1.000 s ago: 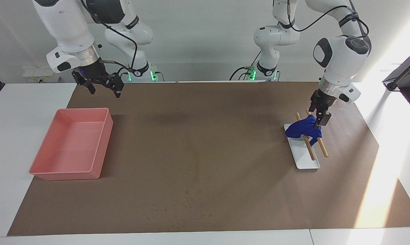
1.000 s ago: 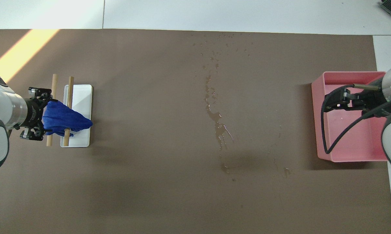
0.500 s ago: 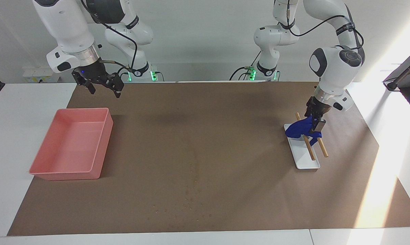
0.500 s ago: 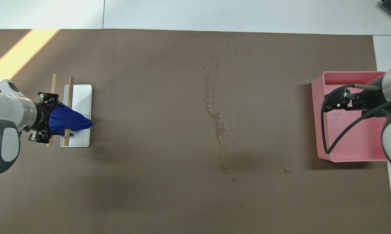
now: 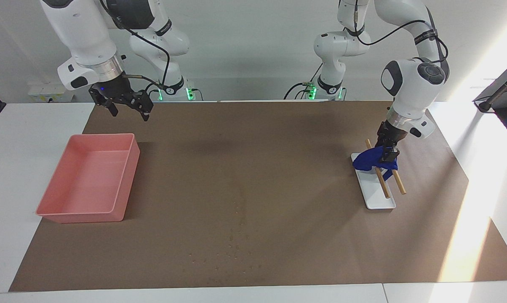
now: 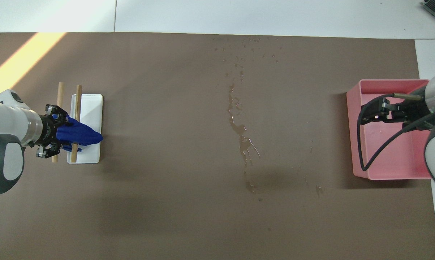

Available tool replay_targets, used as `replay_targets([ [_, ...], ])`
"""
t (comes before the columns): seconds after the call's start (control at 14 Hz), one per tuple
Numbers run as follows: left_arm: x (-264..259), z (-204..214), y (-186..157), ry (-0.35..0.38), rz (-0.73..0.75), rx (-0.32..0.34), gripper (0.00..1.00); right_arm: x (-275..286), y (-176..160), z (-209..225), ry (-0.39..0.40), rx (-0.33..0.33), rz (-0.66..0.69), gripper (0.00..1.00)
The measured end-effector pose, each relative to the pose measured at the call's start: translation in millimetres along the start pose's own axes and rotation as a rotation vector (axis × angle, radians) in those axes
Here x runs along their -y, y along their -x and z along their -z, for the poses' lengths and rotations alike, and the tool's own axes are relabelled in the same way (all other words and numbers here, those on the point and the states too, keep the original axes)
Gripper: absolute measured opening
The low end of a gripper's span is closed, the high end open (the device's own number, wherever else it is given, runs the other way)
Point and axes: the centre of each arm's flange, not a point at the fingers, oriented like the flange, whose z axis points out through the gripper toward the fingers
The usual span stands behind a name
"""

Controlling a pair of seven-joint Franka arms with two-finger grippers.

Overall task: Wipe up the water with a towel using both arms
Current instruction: 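Lift the blue towel with the left gripper toward the table center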

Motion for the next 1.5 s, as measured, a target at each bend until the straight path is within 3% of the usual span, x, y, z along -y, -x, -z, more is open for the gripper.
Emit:
replay_targets([
  [0.21, -1.7, 2.9, 1.5, 0.001, -0.002, 0.0, 0.17, 0.0, 0.0, 0.0, 0.0, 0.0, 0.0, 1.0],
  [0.64, -21.4, 48.2, 9.8, -0.07, -0.002, 0.04, 0.15, 0.0, 0.0, 0.0, 0.0, 0.0, 0.0, 1.0],
  [1.0, -41.0, 115.1, 31.8, -0.02, 0.146, 0.148, 0.14, 0.0, 0.0, 0.0, 0.0, 0.0, 0.0, 1.0],
  [1.21, -50.5, 136.5, 78.4, -0.006, 0.247, 0.161, 0.14, 0.0, 0.0, 0.0, 0.0, 0.0, 0.0, 1.0],
  [1.5, -49.5, 147.7, 180.7, -0.022, 0.331, 0.175, 0.14, -4.5, -1.3, -0.1, 0.0, 0.0, -0.009, 1.0],
])
